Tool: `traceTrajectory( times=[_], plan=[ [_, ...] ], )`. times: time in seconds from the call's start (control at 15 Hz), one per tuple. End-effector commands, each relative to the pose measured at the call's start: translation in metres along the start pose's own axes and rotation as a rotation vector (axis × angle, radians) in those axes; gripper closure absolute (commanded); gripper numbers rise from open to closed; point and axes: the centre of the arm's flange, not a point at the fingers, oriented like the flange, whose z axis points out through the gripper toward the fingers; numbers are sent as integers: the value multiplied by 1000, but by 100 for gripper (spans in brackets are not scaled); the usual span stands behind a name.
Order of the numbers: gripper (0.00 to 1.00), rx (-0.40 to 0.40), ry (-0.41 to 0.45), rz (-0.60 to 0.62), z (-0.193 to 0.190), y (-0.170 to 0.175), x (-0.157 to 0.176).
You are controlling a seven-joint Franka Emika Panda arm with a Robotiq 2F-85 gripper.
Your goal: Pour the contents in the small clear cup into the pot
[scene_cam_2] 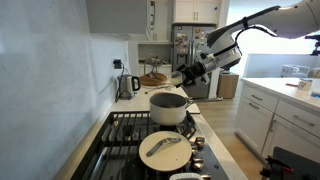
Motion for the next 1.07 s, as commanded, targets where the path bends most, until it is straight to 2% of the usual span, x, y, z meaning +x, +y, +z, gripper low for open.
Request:
traceTrajectory(
  times=[0.0,0.27,0.47,1.0],
  plan=[
    [61,29,-3,-12,-16,-14,1],
    [61,69,-20,-42,-8,-23,2],
    [61,81,-55,-109,0,-21,12],
    [61,86,-201,-309,6,4,42]
  ],
)
